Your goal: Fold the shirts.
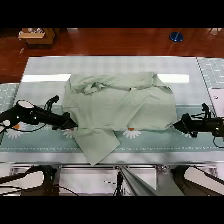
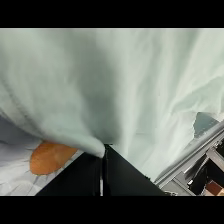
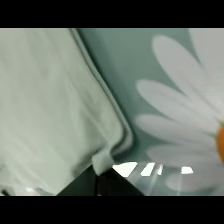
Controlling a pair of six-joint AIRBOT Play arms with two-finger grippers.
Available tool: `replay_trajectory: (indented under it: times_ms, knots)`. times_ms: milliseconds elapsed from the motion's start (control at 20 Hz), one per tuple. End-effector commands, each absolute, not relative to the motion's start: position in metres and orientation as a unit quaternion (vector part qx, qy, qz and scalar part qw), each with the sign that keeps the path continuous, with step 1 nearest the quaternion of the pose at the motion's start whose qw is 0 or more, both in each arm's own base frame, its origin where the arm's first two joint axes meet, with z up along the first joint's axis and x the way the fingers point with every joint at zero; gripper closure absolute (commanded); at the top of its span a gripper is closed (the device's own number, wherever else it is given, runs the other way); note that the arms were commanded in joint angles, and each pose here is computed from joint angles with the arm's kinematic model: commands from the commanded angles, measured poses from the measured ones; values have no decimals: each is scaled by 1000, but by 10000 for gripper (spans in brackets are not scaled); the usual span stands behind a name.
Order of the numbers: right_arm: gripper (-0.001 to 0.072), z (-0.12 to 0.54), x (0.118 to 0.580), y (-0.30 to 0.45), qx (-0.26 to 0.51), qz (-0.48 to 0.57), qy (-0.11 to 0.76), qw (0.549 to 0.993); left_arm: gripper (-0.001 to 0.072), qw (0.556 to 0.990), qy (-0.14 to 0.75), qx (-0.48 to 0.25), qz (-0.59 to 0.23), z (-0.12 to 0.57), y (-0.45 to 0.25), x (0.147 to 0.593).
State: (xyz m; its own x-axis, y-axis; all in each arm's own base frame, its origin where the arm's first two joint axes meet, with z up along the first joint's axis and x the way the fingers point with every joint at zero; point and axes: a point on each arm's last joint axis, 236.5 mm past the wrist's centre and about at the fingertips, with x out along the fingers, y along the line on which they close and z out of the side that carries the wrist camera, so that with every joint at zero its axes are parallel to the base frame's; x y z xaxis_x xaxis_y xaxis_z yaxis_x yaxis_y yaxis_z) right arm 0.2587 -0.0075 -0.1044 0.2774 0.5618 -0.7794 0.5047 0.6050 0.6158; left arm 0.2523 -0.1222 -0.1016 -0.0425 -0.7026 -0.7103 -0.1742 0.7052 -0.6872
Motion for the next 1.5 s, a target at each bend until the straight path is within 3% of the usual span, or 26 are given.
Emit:
replay_trajectory:
  times_ms: [0,150,350,500,650,800,950,1150,1450]
  knots:
    - [692,-56,294,13,470,102,551,682,687,641,662,-308,-238,-75,-119,272]
    - [692,32,335,4,437,156,473,749,687,724,565,-285,-273,12,-107,321]
    - [692,209,368,-4,351,188,287,871,687,863,352,-199,-303,203,-91,354]
    - [692,340,344,8,267,186,162,931,687,932,186,-96,-294,350,-92,320]
    - [693,451,296,33,193,176,43,964,687,970,28,-19,-242,468,-94,262]
    - [693,518,244,39,116,107,-30,987,687,984,-47,34,-168,525,-85,205]
    - [693,546,199,37,71,31,-55,995,688,990,-79,53,-107,546,-77,152]
    - [693,525,160,44,39,-18,-9,999,688,994,-74,62,-50,542,-70,99]
    - [693,433,134,38,20,-40,187,981,688,986,146,57,-55,439,-67,88]
